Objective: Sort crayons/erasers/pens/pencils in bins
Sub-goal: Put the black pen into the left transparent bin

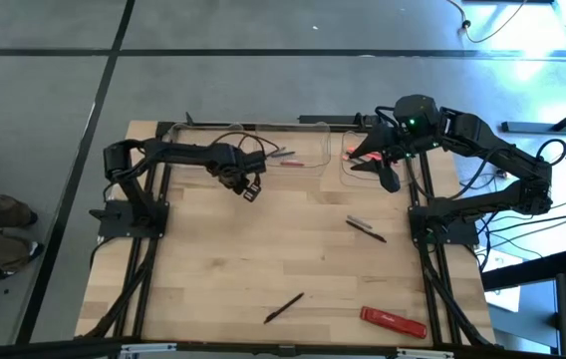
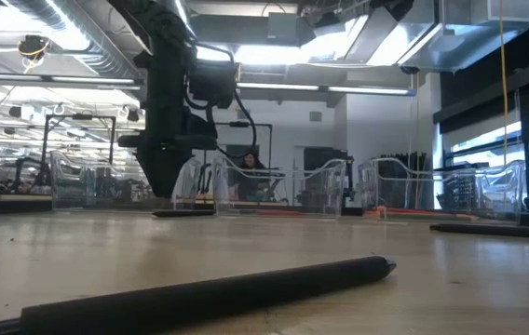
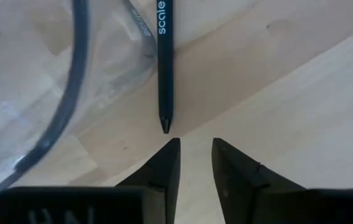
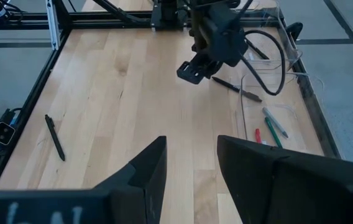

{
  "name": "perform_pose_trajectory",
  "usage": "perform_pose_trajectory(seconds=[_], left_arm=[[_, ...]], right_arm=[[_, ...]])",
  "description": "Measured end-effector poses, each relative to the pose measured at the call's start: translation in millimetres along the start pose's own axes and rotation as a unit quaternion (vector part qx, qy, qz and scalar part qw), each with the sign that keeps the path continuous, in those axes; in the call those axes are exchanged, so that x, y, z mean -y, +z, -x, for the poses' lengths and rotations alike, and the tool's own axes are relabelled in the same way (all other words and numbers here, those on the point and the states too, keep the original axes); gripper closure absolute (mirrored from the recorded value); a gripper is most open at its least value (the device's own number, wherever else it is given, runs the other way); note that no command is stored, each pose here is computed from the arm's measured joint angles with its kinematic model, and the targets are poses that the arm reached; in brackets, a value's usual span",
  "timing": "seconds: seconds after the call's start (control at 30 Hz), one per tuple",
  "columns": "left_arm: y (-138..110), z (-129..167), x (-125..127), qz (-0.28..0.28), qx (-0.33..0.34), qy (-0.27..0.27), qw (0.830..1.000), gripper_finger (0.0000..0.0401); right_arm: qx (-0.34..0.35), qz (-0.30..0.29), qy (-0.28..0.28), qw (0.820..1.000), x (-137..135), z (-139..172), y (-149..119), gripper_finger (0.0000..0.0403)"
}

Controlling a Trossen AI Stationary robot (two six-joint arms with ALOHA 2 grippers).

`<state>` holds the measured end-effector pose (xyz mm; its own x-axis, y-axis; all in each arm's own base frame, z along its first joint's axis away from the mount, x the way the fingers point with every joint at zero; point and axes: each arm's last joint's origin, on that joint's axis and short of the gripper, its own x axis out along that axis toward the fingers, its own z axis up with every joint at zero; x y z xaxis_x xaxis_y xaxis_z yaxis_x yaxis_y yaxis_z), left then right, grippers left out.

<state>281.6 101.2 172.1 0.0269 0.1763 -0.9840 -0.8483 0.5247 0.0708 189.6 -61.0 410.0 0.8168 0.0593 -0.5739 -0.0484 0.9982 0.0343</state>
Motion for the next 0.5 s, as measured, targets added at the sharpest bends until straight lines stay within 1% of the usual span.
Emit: perform_pose_trajectory(seconds=[0.1,0.2,0.3,0.4,0.5], left_arm=[[-2.6,1.0,3.3,-0.004,0.02,0.021,1.0,0.0315],[-7.1,2.2,8.8,0.004,0.024,0.022,0.999,0.0317],[-12.8,3.8,15.2,-0.008,0.036,0.031,0.999,0.0318],[-19.5,5.3,20.6,0.0,0.035,0.034,0.999,0.0318],[-28.9,6.1,26.1,0.007,0.046,0.051,0.998,0.0318]], right_arm=[[0.0,0.0,0.0,1.0,-0.1,0.0,0.0,0.0258],[0.0,0.0,0.0,1.0,-0.1,0.0,0.0,0.0258],[0.0,0.0,0.0,1.0,0.0,0.0,0.0,0.0258],[0.0,0.0,0.0,1.0,0.0,0.0,0.0,0.0258],[0.0,0.0,0.0,1.0,0.0,0.0,0.0,0.0258]])
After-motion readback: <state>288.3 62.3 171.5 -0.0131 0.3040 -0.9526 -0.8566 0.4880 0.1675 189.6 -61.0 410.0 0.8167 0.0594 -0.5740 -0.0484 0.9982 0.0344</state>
